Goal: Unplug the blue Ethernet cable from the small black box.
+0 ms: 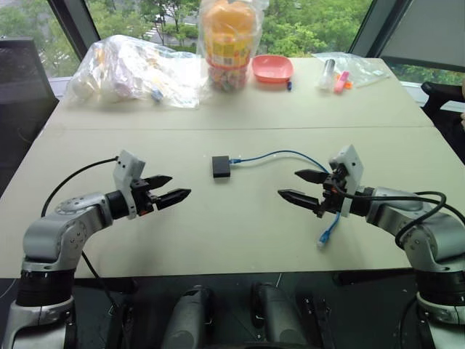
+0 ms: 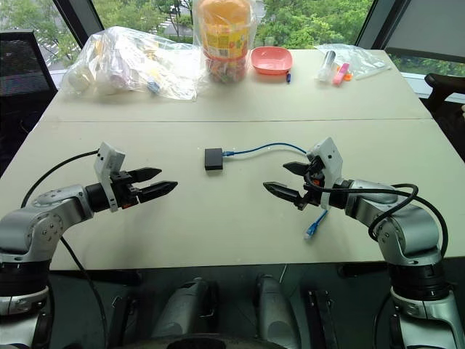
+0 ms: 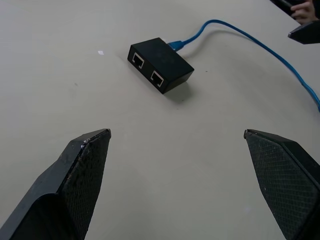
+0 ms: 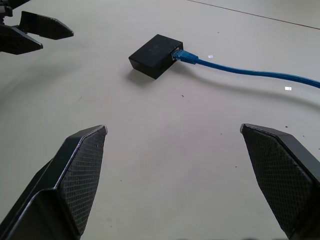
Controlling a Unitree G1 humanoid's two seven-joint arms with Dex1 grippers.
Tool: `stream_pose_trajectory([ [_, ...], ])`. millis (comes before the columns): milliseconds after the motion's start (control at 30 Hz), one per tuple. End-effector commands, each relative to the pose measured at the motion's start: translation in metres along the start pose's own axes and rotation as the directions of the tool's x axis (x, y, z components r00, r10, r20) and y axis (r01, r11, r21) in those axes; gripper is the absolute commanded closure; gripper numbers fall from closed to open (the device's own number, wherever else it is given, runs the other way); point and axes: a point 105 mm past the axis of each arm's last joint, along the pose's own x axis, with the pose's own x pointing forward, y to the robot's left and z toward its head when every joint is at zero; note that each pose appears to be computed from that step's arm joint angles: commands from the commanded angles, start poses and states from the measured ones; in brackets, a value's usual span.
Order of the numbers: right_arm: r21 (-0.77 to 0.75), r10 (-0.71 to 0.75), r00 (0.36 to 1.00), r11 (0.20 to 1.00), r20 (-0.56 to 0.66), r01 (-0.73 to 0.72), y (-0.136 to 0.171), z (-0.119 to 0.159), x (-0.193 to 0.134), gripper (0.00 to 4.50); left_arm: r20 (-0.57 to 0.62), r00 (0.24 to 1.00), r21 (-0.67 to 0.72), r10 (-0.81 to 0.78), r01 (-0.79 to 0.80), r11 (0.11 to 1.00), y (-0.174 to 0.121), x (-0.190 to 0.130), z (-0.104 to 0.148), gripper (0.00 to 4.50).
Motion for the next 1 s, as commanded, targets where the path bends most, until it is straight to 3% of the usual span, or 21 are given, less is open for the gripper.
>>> stream_pose_trajectory([
  [33,-0.036,0.009,1.0,0.999,0.017,-0.008,-0.002,0.009,0.003,0.0,0.024,1.0,0.088,0.002,-0.004,0.996,0.005,-0.001,0.019,0.06],
  [167,-0.085,0.034,0.999,0.996,0.006,-0.034,-0.01,0.018,0.013,0.0,-0.023,0.999,0.153,-0.049,0.052,0.987,0.014,0.004,0.025,0.06],
  [300,-0.221,0.098,0.994,0.969,-0.052,-0.107,-0.027,0.031,0.052,0.0,-0.183,0.961,0.207,-0.205,0.242,0.948,0.012,-0.002,0.031,0.06],
  [400,-0.257,0.137,0.987,0.954,-0.081,-0.154,-0.035,0.035,0.073,0.0,-0.232,0.939,0.212,-0.254,0.304,0.929,0.009,-0.009,0.034,0.06],
  [600,-0.333,0.174,0.96,0.912,-0.219,-0.241,-0.042,0.027,0.126,0.0,-0.185,0.955,0.239,-0.233,0.274,0.931,0.007,-0.025,0.048,0.06],
  [867,-0.386,0.12,0.944,0.891,-0.306,-0.239,-0.038,0.01,0.15,0.0,-0.158,0.973,0.211,-0.17,0.202,0.956,0.0,-0.028,0.027,0.06],
  [1000,-0.406,0.153,0.939,0.872,-0.308,-0.275,-0.029,0.012,0.157,1.8,-0.16,0.977,0.208,-0.138,0.17,0.963,0.003,-0.029,0.021,0.0],
])
